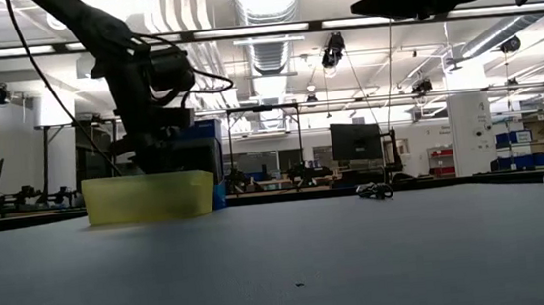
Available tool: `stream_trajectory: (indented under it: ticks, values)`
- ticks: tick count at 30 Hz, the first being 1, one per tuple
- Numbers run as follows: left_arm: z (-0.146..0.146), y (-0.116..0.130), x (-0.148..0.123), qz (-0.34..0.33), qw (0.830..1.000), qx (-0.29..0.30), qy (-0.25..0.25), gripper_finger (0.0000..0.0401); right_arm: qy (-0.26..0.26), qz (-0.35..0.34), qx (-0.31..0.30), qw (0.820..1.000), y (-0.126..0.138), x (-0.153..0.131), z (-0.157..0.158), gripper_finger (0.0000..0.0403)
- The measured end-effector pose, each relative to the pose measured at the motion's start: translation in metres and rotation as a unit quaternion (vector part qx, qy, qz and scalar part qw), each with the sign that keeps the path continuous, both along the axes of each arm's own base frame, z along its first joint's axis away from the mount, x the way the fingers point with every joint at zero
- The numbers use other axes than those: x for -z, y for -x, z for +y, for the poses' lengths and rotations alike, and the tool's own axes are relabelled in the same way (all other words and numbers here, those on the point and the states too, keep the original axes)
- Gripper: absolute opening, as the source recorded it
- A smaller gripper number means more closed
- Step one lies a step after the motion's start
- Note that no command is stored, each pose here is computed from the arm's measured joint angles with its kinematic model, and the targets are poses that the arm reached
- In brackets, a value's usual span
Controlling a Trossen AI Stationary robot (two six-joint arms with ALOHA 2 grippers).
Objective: Pick and place USB-C Cables
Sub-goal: Put the green charger cable into the yellow bin
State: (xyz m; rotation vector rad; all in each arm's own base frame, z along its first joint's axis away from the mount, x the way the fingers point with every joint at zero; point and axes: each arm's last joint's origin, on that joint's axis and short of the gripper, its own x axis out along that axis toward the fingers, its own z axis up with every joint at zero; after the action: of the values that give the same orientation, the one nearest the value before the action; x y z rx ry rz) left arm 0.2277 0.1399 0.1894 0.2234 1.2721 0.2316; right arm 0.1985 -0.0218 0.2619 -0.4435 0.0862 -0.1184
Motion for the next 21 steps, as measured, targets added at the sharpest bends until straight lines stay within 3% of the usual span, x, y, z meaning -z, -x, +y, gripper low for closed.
stream_trajectory:
  ticks: [21]
  values:
    - [0.0016,-0.0026,0.0010,-0.020,1.000,0.000,-0.012,0.0015,0.000,0.000,0.000,1.000,0.0000,0.0000,0.0000,0.0052]
